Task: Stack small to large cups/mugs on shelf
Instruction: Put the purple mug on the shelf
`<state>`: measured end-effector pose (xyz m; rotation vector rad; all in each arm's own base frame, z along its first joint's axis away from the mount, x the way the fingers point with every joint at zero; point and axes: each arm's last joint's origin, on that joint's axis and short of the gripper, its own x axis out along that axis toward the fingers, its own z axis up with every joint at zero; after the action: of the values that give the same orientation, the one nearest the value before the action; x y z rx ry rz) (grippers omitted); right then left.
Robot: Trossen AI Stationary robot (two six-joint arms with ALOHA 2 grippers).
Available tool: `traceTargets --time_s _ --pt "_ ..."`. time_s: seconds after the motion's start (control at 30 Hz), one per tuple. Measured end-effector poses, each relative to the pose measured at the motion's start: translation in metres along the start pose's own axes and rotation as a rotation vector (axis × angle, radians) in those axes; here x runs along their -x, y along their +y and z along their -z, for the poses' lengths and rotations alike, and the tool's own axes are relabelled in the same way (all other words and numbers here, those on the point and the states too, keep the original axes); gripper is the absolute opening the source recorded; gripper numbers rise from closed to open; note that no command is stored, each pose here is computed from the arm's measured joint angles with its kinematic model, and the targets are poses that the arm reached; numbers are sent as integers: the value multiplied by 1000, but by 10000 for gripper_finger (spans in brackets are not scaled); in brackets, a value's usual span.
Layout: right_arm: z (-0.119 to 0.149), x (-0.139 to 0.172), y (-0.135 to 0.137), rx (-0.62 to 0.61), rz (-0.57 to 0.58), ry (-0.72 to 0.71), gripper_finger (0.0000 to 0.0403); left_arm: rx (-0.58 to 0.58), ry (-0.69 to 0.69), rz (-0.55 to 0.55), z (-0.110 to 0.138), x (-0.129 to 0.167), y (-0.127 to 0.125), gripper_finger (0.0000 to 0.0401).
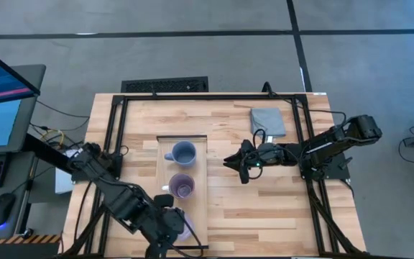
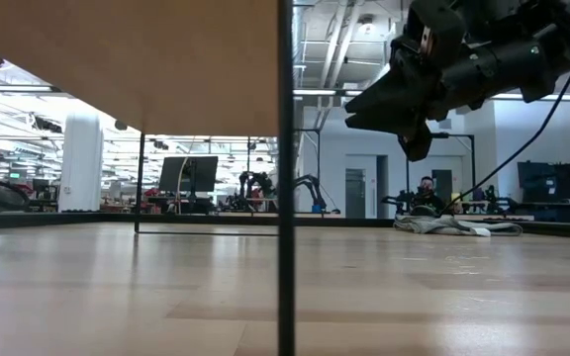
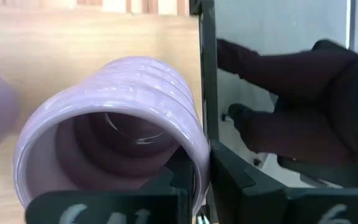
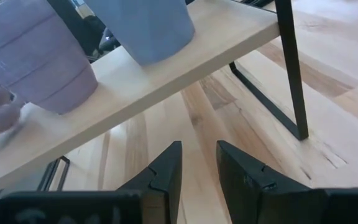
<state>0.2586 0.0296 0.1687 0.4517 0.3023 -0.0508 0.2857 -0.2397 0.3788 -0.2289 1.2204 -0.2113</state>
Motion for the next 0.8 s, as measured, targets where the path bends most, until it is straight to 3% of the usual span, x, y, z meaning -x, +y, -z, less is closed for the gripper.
traceTargets --time_s 0.37,0.6,0.8 --pt "4 1 6 9 -17 21 123 9 40 9 -2 -4 2 15" --pt "4 1 5 9 -13 19 123 10 49 20 -3 -4 3 39" --pt "4 1 5 9 -13 19 123 4 37 38 -5 -4 1 20"
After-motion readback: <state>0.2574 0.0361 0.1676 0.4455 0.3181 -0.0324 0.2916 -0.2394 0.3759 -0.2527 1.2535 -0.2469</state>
